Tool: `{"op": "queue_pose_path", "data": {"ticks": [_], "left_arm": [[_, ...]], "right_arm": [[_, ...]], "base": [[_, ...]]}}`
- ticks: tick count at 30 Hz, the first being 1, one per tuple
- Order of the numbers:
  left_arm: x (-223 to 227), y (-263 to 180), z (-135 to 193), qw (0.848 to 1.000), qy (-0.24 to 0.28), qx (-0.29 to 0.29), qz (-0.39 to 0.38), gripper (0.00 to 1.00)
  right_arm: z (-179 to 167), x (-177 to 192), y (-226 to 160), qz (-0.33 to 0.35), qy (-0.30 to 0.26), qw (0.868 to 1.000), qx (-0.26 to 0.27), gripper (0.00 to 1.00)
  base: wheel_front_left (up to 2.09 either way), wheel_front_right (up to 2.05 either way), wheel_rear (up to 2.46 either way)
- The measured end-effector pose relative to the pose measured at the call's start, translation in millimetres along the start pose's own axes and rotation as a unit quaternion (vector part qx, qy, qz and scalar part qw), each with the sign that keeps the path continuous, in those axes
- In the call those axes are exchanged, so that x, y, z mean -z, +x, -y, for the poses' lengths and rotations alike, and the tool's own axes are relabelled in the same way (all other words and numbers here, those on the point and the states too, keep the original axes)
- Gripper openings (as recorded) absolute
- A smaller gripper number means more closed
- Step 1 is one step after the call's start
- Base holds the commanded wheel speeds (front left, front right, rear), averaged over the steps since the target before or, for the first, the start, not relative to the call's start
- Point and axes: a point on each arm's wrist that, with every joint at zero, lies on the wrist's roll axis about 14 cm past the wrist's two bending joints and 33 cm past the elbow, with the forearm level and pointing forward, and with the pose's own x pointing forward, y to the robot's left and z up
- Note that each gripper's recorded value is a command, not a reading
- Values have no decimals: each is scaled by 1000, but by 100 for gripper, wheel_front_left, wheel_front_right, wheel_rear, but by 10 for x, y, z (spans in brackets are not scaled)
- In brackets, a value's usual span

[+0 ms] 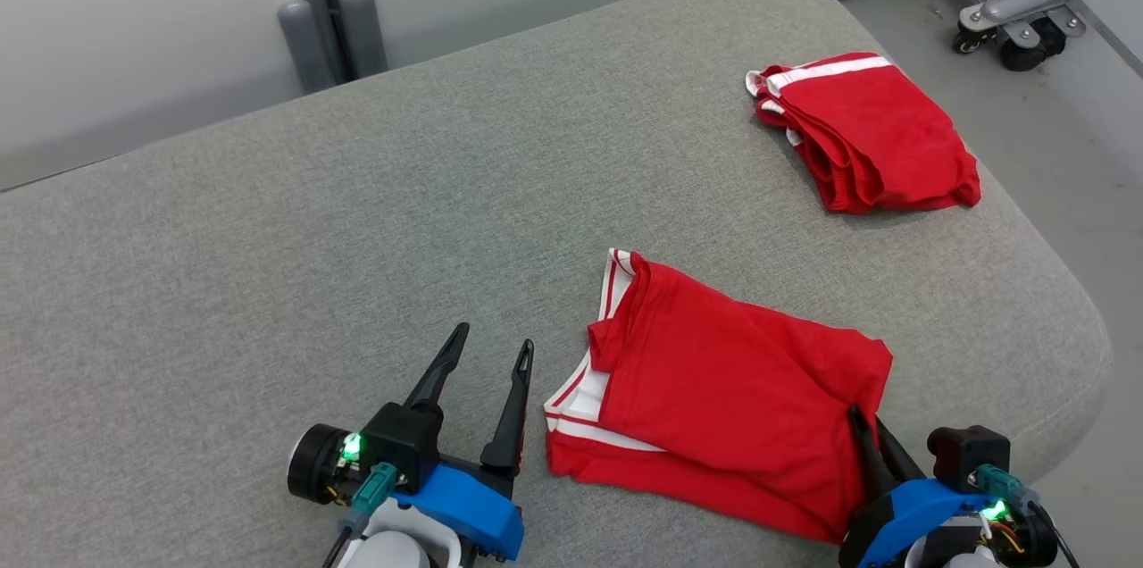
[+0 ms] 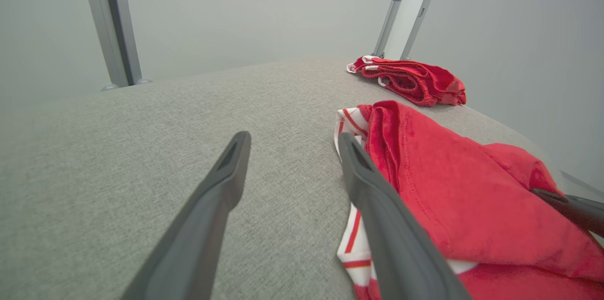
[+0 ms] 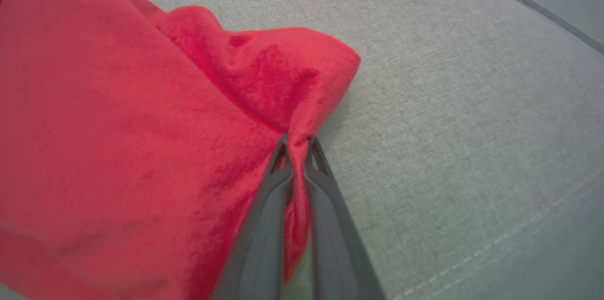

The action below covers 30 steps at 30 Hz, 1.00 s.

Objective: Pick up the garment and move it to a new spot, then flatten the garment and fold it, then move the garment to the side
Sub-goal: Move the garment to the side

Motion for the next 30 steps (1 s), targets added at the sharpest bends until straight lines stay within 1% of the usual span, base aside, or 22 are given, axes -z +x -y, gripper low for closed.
{"op": "queue_pose_path", "data": {"ticks": [4, 8, 13, 19, 25, 27, 30], "left_arm": [[47, 30, 93, 1000, -2, 18, -7, 100], [103, 28, 87, 1000, -3, 20, -14, 100], [154, -3, -6, 1000, -8, 8, -19, 100], [259, -79, -172, 999, -13, -18, -32, 100], [341, -125, -368, 998, -15, -42, -41, 100], [383, -147, -424, 998, -16, -49, -45, 100], [411, -170, -508, 997, -19, -59, -48, 100]], "right_arm": [[83, -30, -20, 6, 5, 1000, 13, 0], [121, -84, 19, 12, 6, 1000, 20, 0], [100, -256, 173, 26, -18, 999, 11, 0], [43, -785, 523, 75, -76, 994, -14, 0], [-41, -1421, 932, 123, -146, 981, -33, 0], [-20, -1625, 1059, 136, -164, 977, -29, 0], [186, -1919, 1207, 149, -181, 972, 0, 0]], "base": [[0, 0, 0], [0, 0, 0], [0, 0, 0], [0, 0, 0], [0, 0, 0], [0, 0, 0], [0, 0, 0]]}}
